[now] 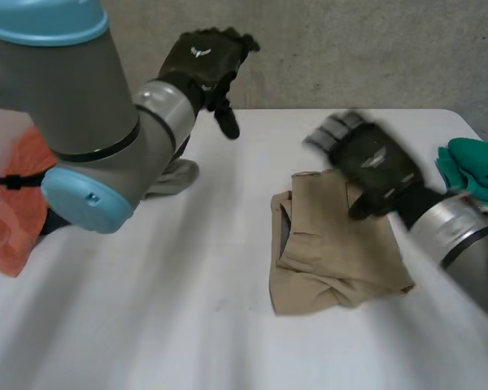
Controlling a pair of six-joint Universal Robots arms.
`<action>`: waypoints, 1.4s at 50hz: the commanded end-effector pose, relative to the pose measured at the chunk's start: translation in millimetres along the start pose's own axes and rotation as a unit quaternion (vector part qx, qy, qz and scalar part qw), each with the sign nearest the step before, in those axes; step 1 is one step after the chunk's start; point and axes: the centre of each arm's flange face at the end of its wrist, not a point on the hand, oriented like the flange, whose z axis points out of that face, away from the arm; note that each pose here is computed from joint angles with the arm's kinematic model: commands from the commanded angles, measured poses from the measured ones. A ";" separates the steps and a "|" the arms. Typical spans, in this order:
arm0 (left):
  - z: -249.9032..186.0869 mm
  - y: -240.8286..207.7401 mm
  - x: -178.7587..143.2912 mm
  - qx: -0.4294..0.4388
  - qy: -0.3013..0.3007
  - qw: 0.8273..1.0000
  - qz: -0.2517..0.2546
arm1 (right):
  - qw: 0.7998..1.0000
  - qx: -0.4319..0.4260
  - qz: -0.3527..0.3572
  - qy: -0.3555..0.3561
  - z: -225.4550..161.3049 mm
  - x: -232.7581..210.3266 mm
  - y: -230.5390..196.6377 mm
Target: Fold the laundry.
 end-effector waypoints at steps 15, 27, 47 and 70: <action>0.9 76.2 180.5 -0.001 0.205 0.978 0.041 | 0.918 -0.231 0.273 0.170 -36.6 92.1 75.9; 5.9 145.9 169.9 -0.107 0.128 0.974 0.152 | 0.922 -0.244 0.288 0.081 -22.7 59.9 97.2; -6.5 161.6 141.5 -0.209 0.099 0.943 0.238 | 0.940 -0.258 0.221 -0.023 4.9 4.4 111.6; -21.5 -10.6 111.5 -0.008 0.179 0.984 0.025 | 0.971 -0.208 0.103 0.054 -29.9 21.0 34.0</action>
